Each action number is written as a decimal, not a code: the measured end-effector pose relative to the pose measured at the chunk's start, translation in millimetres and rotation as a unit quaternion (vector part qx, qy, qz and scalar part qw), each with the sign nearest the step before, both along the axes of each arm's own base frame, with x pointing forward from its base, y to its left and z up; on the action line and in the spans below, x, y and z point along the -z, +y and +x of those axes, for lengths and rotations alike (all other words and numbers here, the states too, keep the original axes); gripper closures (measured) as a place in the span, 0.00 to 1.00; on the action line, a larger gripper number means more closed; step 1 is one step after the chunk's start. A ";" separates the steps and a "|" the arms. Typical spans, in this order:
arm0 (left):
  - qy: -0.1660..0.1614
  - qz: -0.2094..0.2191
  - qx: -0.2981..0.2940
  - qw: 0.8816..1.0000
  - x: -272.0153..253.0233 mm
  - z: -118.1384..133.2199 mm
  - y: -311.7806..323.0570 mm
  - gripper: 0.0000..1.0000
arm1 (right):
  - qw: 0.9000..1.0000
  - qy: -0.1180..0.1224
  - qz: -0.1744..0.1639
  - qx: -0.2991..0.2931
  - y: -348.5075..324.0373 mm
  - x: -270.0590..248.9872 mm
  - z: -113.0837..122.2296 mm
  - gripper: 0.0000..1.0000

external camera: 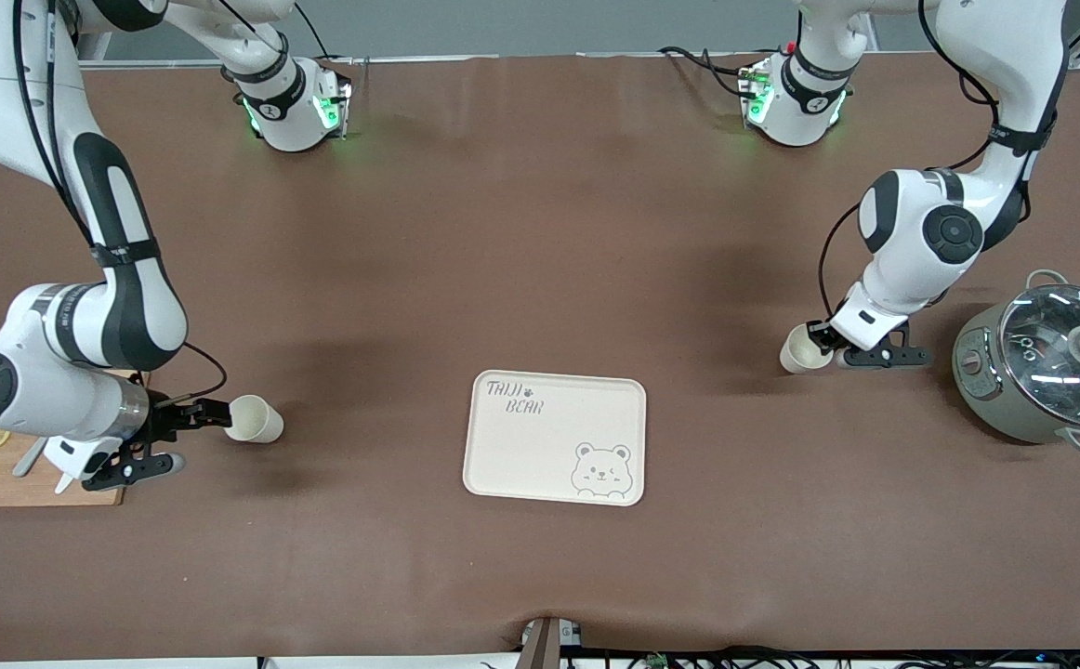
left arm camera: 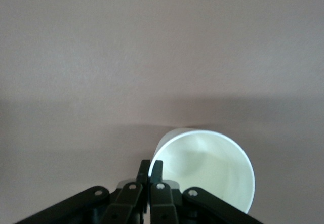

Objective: Place white IKEA cup upright on tray with both arms
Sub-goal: 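Carry the cup with the left gripper over the bear tray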

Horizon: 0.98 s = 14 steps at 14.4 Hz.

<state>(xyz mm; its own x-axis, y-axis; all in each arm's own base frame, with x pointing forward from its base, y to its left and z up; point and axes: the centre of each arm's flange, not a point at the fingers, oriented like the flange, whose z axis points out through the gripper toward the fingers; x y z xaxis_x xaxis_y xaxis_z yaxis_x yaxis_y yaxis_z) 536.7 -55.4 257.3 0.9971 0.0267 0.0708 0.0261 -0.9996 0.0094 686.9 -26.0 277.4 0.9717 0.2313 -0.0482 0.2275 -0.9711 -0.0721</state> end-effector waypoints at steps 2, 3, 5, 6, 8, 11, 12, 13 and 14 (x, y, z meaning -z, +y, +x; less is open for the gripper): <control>0.012 -0.004 -0.023 1.000 -20.7 14.3 -25.5 0.97 | 1.000 0.006 0.000 -0.004 -0.7 7.2 -3.2 0.00; 0.013 -0.008 -0.040 0.999 -30.2 20.8 -47.2 0.97 | 1.000 0.008 0.001 -0.006 -1.1 9.7 -4.8 0.00; 0.010 -0.017 -0.073 0.997 -35.7 26.4 -108.6 0.97 | 1.000 0.010 0.001 -0.009 -1.2 13.5 -6.9 0.00; 0.011 -0.021 -0.087 0.996 -32.4 25.3 -141.6 0.97 | 1.000 0.010 0.001 -0.009 -1.2 15.5 -7.7 0.00; 0.013 -0.026 -0.109 0.994 -23.2 21.4 -195.9 0.97 | 1.000 0.007 0.000 -0.010 -0.5 23.6 -11.2 0.00; 0.002 -0.020 -0.129 0.991 -21.6 21.9 -230.9 0.97 | 1.000 0.007 0.000 -0.011 1.0 33.5 -16.2 0.00; 0.001 -0.018 -0.133 0.991 -24.4 22.3 -236.6 0.97 | 1.000 0.006 0.000 -0.011 0.9 34.0 -16.4 0.00; 0.000 -0.018 -0.135 0.991 -28.4 22.9 -242.7 0.97 | 1.000 0.005 0.000 -0.011 0.9 34.4 -16.4 0.00; 0.001 -0.017 -0.139 0.990 -31.8 23.2 -249.7 0.97 | 1.000 0.005 0.000 -0.011 1.2 35.2 -16.7 0.00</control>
<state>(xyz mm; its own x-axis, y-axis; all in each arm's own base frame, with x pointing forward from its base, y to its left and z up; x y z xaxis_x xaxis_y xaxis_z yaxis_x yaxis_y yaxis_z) 559.9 -305.1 289.1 0.9513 0.3016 0.0634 0.2993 -0.9532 0.0435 670.2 -24.8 242.2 0.9659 0.2523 -0.0573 0.2480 -0.9660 -0.0737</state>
